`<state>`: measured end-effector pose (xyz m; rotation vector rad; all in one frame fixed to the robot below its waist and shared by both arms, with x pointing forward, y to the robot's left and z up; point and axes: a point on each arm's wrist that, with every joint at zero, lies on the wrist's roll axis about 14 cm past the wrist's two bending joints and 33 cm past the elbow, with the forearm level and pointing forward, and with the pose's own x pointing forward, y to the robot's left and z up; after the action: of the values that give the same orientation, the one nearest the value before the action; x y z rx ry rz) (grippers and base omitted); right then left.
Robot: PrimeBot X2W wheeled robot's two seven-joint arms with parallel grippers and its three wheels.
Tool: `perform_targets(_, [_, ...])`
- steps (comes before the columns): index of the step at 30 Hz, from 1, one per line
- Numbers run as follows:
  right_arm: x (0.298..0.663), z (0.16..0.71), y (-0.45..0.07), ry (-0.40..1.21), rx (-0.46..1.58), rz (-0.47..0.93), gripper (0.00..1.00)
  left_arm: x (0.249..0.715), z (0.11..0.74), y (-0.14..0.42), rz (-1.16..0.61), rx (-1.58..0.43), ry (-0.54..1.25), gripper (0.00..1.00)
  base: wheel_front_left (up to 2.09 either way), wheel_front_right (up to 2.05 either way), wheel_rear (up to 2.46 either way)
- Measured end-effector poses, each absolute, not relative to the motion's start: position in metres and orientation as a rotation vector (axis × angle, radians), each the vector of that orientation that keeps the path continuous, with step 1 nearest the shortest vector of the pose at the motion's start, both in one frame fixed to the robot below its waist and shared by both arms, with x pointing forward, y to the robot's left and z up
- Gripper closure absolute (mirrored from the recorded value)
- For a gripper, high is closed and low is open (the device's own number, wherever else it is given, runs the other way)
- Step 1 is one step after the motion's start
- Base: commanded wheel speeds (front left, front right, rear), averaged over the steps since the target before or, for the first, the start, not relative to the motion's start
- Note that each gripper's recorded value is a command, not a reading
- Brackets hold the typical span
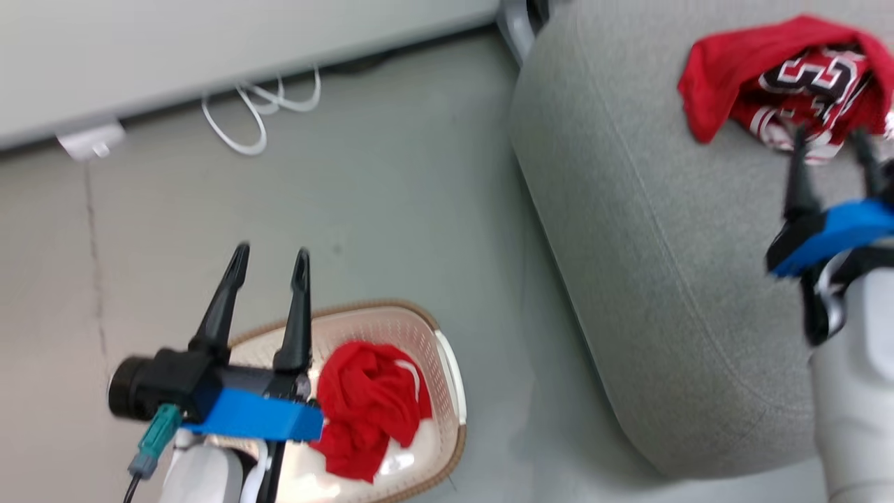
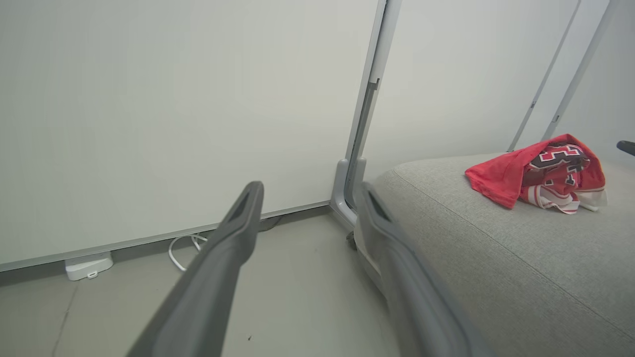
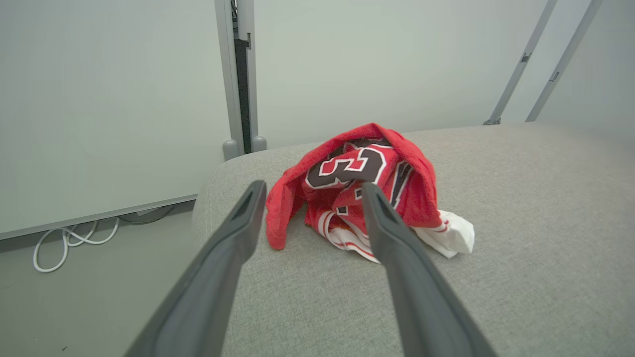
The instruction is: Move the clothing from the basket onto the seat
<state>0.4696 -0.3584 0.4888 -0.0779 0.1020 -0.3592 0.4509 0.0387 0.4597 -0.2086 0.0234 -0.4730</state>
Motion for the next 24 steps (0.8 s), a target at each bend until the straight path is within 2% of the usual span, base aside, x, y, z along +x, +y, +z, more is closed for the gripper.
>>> perform_targets(11, [0.422, 0.507, -0.294, -0.001, -0.068, -0.227, 0.00, 0.411, 0.482, 0.096, -0.302, -0.172, -0.003, 0.00, 0.00, 0.00, 0.00])
perform_targets(24, [0.398, 0.509, -0.236, -0.030, 0.004, -0.093, 0.00, 0.378, 0.474, 0.149, -0.135, -0.172, 0.023, 0.00, 0.00, 0.00, 0.00])
